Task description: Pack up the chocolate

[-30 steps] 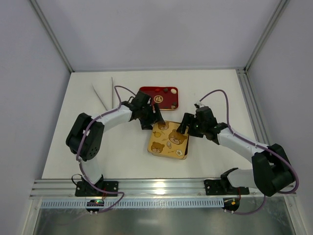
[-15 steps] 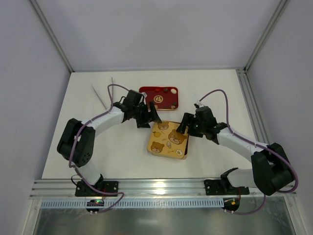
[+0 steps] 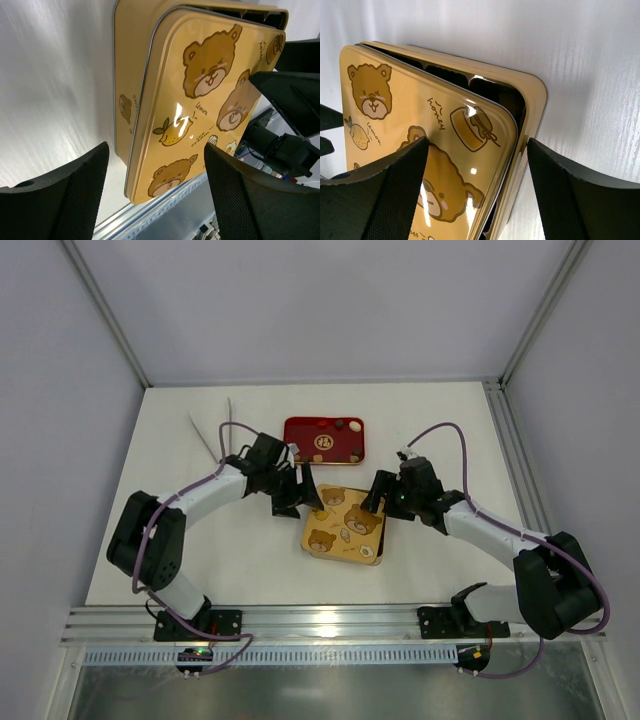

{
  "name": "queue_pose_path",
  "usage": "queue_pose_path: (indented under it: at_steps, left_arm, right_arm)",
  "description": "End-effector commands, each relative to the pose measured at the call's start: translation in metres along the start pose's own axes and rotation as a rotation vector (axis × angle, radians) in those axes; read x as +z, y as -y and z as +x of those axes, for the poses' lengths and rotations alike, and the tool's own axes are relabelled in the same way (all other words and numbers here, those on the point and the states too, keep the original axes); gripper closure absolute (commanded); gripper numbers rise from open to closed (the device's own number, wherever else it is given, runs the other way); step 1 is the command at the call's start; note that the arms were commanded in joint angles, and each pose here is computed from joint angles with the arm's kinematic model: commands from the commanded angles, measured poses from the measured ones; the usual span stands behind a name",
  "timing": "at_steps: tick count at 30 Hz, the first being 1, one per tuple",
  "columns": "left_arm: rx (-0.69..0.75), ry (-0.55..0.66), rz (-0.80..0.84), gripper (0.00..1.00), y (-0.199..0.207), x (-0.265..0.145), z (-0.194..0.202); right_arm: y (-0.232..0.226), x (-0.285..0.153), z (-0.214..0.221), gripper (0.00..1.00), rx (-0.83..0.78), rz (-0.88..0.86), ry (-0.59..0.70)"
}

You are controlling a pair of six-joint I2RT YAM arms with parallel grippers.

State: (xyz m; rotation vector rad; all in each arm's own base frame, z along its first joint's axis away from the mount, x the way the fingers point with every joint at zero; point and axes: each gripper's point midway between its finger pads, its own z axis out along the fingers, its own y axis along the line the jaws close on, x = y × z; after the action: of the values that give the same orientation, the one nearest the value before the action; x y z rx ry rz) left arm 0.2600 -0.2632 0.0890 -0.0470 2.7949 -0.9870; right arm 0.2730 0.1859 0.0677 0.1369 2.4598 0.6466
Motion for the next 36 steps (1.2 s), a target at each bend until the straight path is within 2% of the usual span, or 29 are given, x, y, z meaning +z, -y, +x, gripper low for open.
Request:
queue_pose_path:
  at_steps: [1,11,36]
  left_arm:
    - [0.025,-0.041,0.046,0.25,0.009,-0.012,0.013]
    - [0.047,-0.105,0.012,0.28,0.007,-0.01,0.033]
    - [0.076,-0.141,0.01,0.33,0.034,0.0,0.034]
  right_arm:
    - [-0.014,-0.002,-0.018,0.2,-0.017,-0.03,0.052]
    - [-0.015,-0.005,-0.021,0.2,-0.016,-0.027,0.06]
    - [-0.022,-0.01,-0.024,0.19,-0.033,-0.021,0.043]
